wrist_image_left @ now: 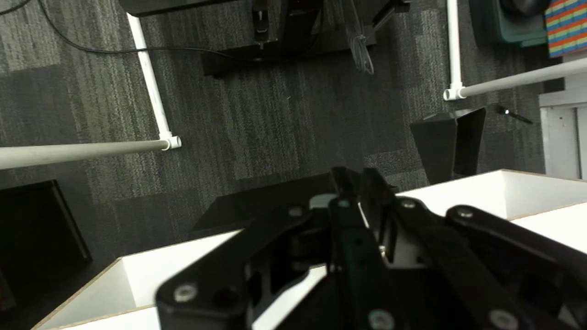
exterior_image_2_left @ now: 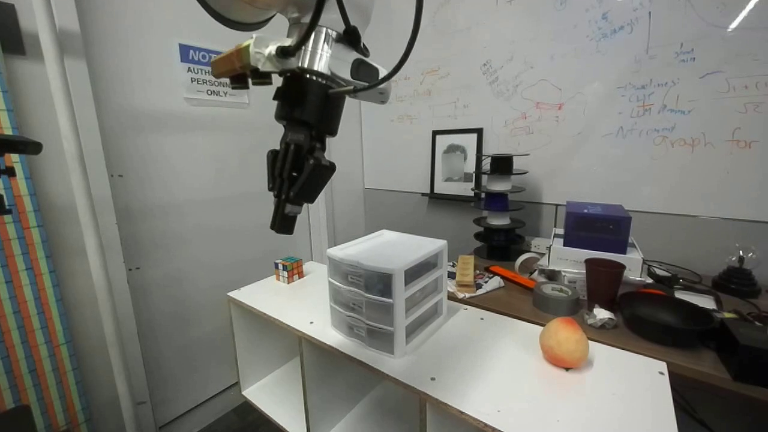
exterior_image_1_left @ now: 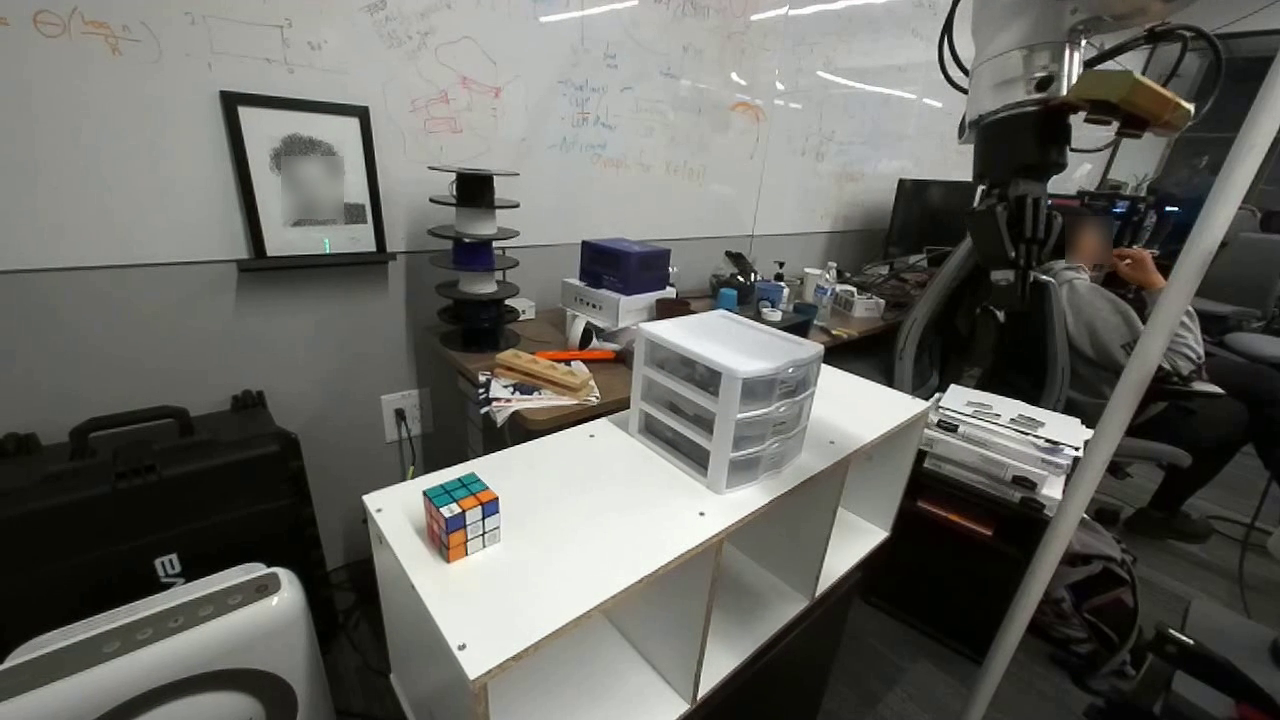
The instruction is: Put the two white objects into the drawer then close the drawer.
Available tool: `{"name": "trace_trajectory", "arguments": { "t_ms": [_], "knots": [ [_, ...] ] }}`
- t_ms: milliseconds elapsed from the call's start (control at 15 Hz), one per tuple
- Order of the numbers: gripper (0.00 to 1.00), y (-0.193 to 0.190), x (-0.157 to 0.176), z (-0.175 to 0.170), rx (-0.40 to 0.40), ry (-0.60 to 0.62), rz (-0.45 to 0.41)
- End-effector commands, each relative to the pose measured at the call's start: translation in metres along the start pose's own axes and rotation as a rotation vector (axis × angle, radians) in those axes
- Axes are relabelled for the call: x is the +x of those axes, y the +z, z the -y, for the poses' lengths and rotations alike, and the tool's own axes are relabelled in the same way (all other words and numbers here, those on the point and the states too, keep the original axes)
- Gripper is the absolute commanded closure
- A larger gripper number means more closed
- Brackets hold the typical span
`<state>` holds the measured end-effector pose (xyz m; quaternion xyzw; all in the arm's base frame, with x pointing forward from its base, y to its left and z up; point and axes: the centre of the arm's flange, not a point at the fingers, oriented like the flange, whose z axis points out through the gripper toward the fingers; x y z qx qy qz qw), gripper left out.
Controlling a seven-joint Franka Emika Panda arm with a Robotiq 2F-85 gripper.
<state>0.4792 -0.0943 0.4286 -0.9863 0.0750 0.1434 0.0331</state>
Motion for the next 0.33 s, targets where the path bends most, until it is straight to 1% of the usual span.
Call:
{"name": "trace_trajectory", "arguments": {
  "t_ms": [0, 67, 200, 267],
  "knots": [
    [0.55, -0.0043, -0.0007, -0.0039, 0.023, 0.009, -0.001],
    [0.71, -0.0061, -0.0009, -0.0067, 0.030, 0.014, -0.003],
    [0.57, -0.0021, -0.0002, -0.0076, 0.030, 0.016, 0.006],
    [0.54, -0.0007, 0.0005, -0.0063, 0.029, 0.014, 0.009]
  ]
}}
